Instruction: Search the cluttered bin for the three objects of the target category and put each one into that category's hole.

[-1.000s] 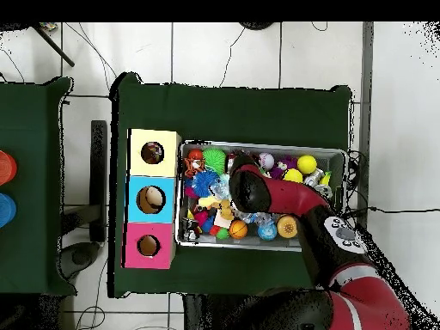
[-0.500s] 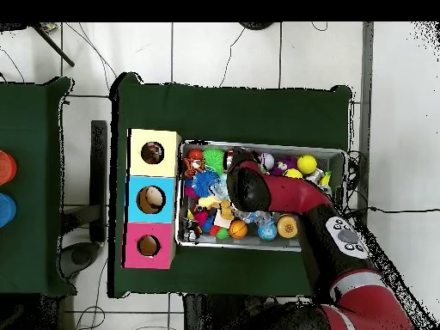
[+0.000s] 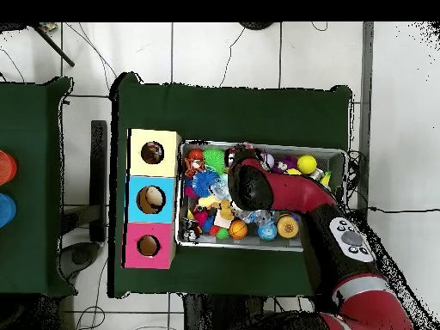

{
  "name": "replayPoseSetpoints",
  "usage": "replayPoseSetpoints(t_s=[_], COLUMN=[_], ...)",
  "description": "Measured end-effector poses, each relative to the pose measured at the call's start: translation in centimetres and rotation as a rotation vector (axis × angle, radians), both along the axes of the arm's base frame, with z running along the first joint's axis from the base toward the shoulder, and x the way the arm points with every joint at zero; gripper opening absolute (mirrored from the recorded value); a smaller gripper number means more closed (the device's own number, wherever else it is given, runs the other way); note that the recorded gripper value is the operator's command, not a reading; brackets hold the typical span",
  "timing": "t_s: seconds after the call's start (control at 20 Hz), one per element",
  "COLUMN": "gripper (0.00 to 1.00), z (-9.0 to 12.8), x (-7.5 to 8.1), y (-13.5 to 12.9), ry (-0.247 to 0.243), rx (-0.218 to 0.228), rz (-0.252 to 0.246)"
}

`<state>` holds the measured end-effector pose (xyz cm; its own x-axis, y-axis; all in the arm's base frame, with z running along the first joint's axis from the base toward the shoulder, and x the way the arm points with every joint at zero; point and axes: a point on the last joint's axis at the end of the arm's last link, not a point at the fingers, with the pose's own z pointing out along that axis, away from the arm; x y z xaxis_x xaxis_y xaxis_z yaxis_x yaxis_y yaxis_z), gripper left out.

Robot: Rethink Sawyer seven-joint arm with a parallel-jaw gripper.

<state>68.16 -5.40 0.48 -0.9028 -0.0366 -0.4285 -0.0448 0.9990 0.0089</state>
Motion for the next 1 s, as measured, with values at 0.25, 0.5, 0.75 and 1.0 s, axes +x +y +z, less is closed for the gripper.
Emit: replayPoseSetpoints(t_s=[0.25,0.5,0.75,1.0], gripper=[0.00,0.00,0.00,0.00], z=[0.4,1.3,3.4,4.9], x=[0.2,0.6,0.4,-0.4], y=[-0.1,-0.3,-0.3,0.0], ry=[-0.006,-0.018,0.006,0.069], rx=[-0.004,-0.011,-0.013,-0.004], rz=[0.000,0.001,-0.004,-0.010])
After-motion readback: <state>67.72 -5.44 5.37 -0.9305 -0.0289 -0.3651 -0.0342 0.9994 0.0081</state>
